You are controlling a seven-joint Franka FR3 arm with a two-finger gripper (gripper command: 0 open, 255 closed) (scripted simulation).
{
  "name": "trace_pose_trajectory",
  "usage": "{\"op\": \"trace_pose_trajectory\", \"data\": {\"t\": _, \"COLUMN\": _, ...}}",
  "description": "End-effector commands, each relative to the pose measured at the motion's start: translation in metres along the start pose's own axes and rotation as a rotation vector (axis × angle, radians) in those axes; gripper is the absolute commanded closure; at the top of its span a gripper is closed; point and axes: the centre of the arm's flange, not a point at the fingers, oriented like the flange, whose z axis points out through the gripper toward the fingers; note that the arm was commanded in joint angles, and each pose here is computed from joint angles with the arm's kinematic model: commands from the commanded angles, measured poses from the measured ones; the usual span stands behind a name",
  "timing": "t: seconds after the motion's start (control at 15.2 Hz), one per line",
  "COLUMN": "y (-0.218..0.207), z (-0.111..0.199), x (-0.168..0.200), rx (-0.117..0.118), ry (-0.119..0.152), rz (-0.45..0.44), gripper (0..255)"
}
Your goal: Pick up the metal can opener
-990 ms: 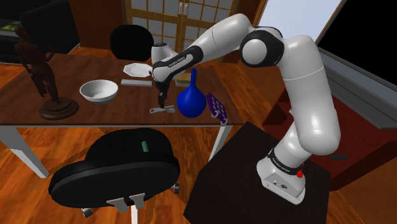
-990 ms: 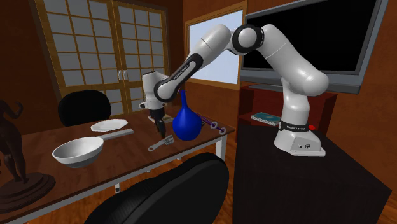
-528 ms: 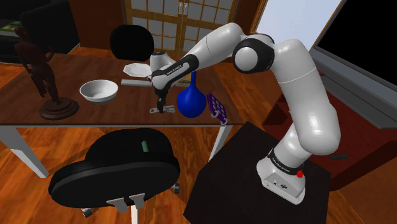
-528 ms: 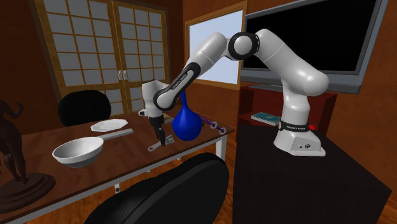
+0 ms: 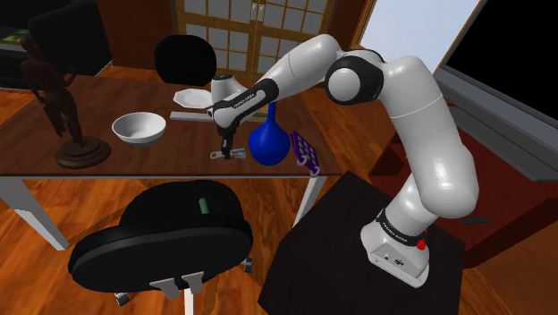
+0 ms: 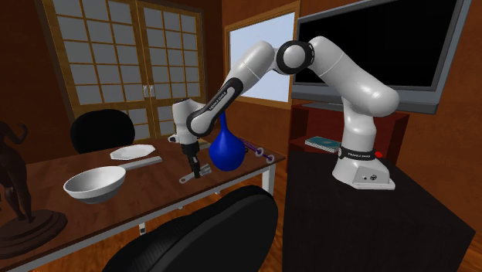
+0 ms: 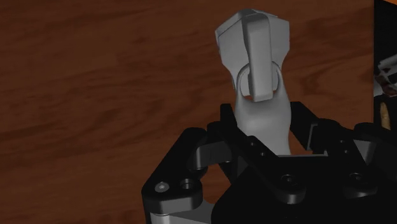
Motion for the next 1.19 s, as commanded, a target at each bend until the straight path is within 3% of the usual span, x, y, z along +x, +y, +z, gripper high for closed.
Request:
{"op": "trace_pose_trajectory", "data": {"t": 0.0, "y": 0.000, "z": 0.000, "x": 0.000, "rx": 0.000, "ry": -0.001, "rz": 0.000, "gripper": 255}}
{"op": "trace_pose_trajectory", "data": {"t": 0.2, "y": 0.000, "z": 0.000, "x": -0.001, "rx": 0.000, "ry": -0.001, "rz": 0.000, "gripper": 255}}
{"op": "trace_pose_trajectory", "data": {"t": 1.12, "y": 0.000, "z": -0.073, "x": -0.008, "rx": 0.000, "ry": -0.001, "rz": 0.000, "gripper": 255}}
